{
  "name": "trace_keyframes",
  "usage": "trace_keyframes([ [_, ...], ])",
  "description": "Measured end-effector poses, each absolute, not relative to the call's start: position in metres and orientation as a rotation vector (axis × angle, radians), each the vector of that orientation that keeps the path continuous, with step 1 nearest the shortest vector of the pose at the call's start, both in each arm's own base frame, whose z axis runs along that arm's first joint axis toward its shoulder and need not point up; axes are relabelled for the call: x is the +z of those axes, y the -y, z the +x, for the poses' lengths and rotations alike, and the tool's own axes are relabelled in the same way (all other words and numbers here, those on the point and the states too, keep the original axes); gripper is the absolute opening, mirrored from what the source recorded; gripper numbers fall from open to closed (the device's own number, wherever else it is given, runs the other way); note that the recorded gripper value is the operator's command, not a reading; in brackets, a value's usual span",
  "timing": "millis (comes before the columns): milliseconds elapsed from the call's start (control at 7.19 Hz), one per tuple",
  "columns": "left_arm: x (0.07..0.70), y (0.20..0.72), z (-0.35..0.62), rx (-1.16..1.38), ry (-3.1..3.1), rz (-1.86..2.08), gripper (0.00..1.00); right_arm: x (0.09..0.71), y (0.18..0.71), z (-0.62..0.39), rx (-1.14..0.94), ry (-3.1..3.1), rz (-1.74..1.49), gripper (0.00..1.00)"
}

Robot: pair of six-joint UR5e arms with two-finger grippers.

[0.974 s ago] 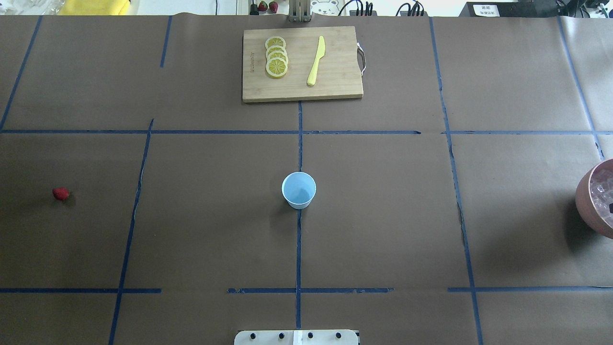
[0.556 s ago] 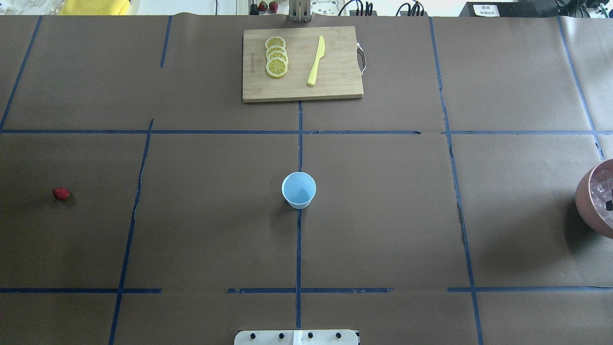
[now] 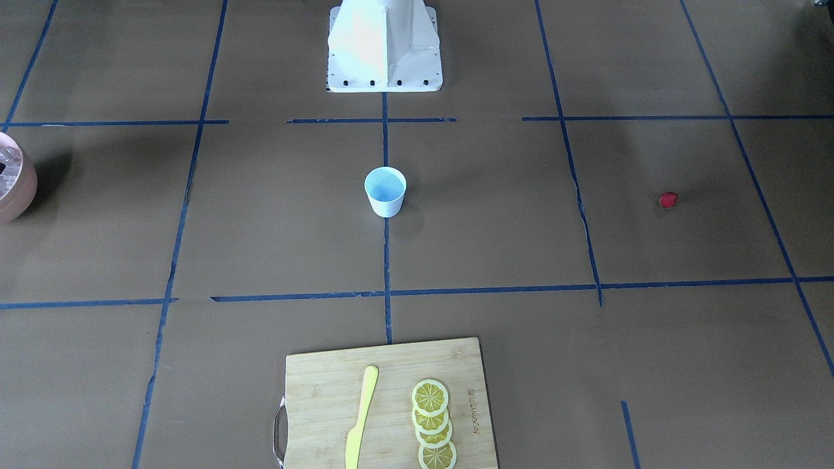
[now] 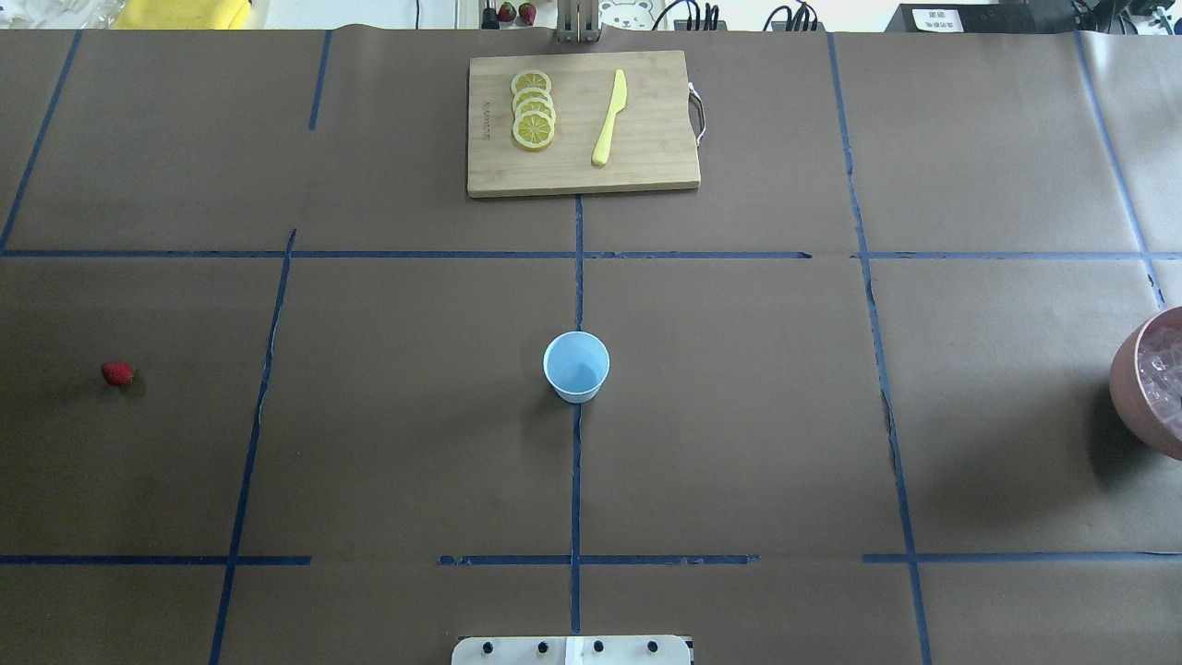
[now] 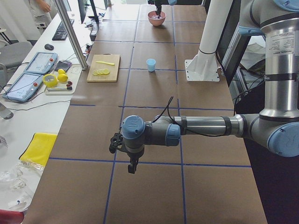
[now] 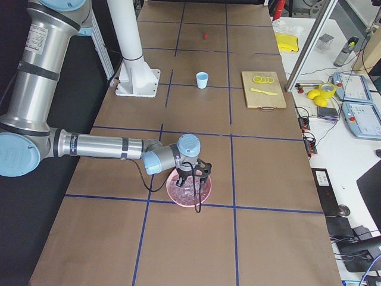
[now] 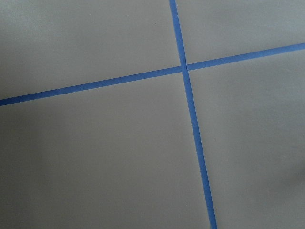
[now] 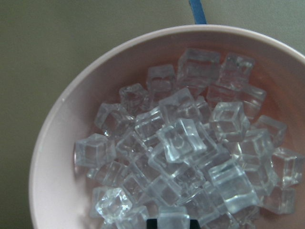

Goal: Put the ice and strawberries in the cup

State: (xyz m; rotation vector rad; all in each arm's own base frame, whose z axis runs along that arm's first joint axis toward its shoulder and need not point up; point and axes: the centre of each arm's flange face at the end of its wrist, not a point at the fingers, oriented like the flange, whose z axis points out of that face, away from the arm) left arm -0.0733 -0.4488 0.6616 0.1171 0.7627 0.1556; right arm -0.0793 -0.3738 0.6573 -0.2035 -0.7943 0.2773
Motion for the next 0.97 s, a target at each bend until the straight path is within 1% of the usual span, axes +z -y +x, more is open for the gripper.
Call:
trace_keyframes([
  [278,0.662,0.448,-0.073,0.156,-0.763,0.116,1.00,0.638,0.376,-0.079,0.263,0.817,-0.174,0.00],
  [695,0.660,0.446,-0.071,0.154,-0.798,0.119,1.00,0.546,0.372,-0.070,0.224,0.894,-0.035,0.00],
  [974,0.658,0.436,-0.069,0.156,-0.819,0.124,1.00,0.482,0.375,-0.104,0.208,0.962,-0.025,0.00],
])
